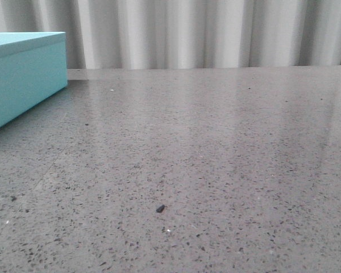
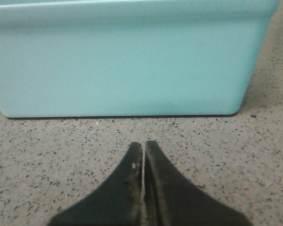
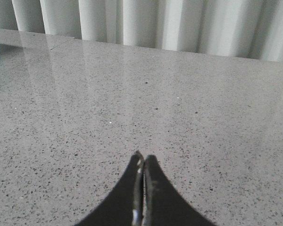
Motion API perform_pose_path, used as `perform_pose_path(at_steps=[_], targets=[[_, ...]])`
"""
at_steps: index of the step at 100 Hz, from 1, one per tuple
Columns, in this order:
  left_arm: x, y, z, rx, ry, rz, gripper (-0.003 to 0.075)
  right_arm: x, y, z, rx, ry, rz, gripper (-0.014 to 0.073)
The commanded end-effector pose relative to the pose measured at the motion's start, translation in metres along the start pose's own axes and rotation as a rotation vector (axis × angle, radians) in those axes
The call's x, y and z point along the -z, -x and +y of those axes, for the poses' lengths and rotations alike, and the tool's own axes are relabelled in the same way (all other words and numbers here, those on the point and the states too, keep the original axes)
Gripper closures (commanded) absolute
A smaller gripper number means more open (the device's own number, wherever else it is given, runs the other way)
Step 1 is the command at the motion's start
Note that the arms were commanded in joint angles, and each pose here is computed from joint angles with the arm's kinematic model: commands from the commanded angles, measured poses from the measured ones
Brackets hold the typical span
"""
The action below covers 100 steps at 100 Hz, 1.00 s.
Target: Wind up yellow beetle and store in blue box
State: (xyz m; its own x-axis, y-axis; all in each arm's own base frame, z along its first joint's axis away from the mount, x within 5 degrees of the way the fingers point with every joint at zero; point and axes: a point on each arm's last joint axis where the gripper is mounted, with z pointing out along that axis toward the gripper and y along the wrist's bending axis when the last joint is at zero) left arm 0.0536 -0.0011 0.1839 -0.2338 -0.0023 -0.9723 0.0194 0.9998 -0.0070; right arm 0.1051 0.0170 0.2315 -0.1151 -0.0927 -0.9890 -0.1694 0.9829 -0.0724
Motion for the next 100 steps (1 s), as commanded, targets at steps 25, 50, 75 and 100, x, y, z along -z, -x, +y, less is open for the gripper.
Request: perform_pose_path(at_steps=[25, 50, 75, 100], targets=[[0.0, -0.002, 0.0, 0.016, -0.009, -0.056, 0.0741, 0.001, 0.016, -0.001, 0.016, -0.006, -0.108, 0.0656], [0.0, -0.002, 0.0, 0.016, -0.009, -0.056, 0.0741, 0.013, 0.024, -0.004, 0.012, -0.039, -0.193, 0.0656], [0.0, -0.002, 0.0, 0.016, -0.009, -0.056, 0.0741, 0.03, 0.025, -0.013, 0.016, -0.166, -0.276, 0.0656], [0.0, -0.002, 0.0, 0.016, -0.009, -0.056, 0.0741, 0.039, -0.024, -0.012, -0.004, -0.236, -0.259, 0.0656]])
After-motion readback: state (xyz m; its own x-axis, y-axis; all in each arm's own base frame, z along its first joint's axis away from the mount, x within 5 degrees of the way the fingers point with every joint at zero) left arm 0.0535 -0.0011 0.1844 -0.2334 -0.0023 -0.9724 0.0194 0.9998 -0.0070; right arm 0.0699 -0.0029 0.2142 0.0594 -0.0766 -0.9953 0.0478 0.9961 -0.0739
